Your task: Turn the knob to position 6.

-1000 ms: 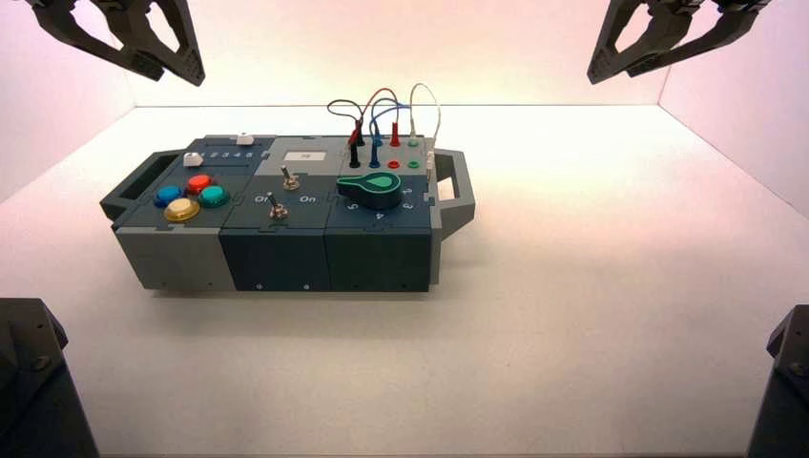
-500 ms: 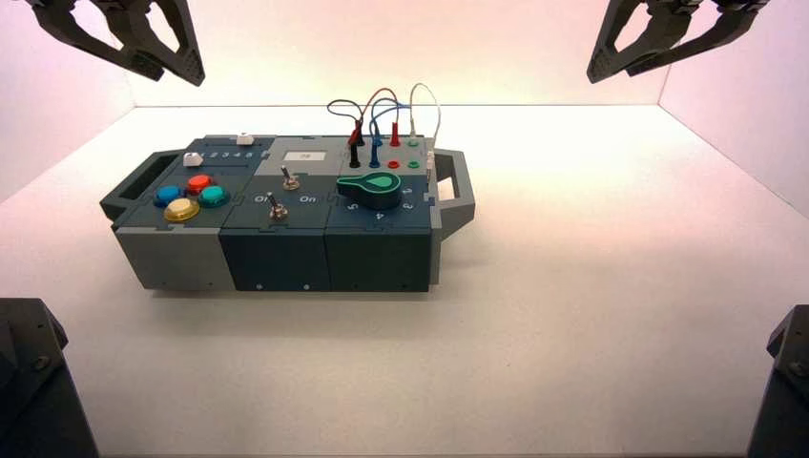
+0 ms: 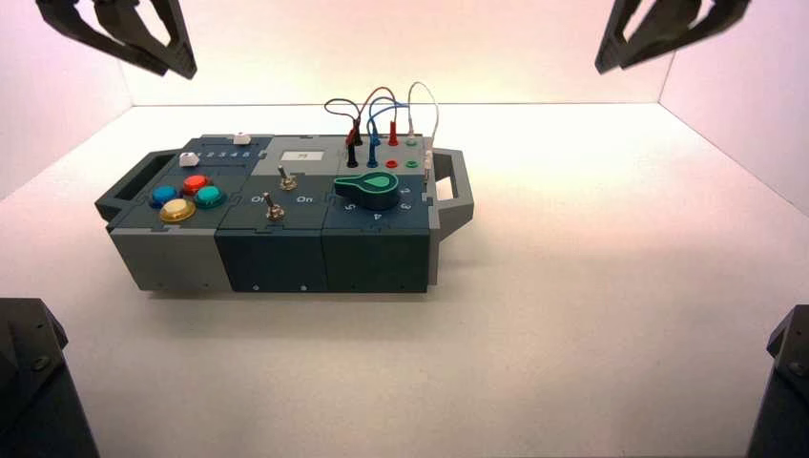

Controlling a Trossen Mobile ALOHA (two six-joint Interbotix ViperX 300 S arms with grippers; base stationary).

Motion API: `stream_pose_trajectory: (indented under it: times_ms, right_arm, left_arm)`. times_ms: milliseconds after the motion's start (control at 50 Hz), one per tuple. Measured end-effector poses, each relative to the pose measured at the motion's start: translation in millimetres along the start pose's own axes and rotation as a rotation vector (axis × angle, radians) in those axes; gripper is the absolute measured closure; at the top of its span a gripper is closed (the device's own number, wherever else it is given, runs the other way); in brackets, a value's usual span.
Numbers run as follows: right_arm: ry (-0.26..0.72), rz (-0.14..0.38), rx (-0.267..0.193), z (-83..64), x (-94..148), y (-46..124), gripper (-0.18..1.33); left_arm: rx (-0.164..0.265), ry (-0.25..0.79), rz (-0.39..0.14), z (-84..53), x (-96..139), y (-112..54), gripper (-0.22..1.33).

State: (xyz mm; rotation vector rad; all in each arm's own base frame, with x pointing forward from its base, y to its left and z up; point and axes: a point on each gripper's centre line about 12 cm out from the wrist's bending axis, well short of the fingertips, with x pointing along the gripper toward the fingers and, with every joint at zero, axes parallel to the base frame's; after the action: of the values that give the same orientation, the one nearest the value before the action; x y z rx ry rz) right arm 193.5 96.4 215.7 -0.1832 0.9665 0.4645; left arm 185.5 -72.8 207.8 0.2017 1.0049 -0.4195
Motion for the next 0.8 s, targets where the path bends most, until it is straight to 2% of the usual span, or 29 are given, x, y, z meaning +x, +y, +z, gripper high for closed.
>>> stream_pose_trajectory:
  times_ms: [160, 260, 280, 340, 500, 600, 700, 800]
  right_arm:
    - [0.022, 0.033, -0.033, 21.6, -2.8, 10.7, 0.44]
    - [0.028, 0.074, -0.082, 34.5, -1.8, 27.2, 0.56]
    - [0.037, 0.098, -0.107, 38.3, 0.1, 37.2, 0.61]
    - [0.044, 0.128, -0.134, 42.7, 3.0, 49.4, 0.65]
    - [0.112, 0.190, -0.203, 49.1, 24.5, 85.2, 0.72]
    - [0.148, 0.199, -0.220, 51.1, 37.5, 95.3, 0.78]
    - [0.186, 0.206, -0.243, 53.6, 52.7, 106.0, 0.78]
    - [0.227, 0.223, -0.286, 54.0, 68.0, 125.2, 0.78]
  left_arm:
    - [-0.001, 0.009, -0.002, 4.5, 2.5, 0.2, 0.24]
    - [-0.002, 0.040, -0.004, 3.0, 8.8, 1.0, 0.24]
    - [-0.001, 0.043, -0.005, 2.9, 9.5, 0.8, 0.24]
    - [-0.001, 0.041, -0.005, 3.0, 9.1, 0.8, 0.24]
    - [0.001, 0.018, -0.002, 4.3, 5.2, 0.6, 0.24]
    - [0.003, 0.002, 0.000, 4.1, 2.8, 0.4, 0.24]
    - [0.003, 0.005, 0.000, 1.7, 3.6, 0.3, 0.24]
    - [0.002, 0.011, -0.001, -0.4, 4.8, 0.2, 0.24]
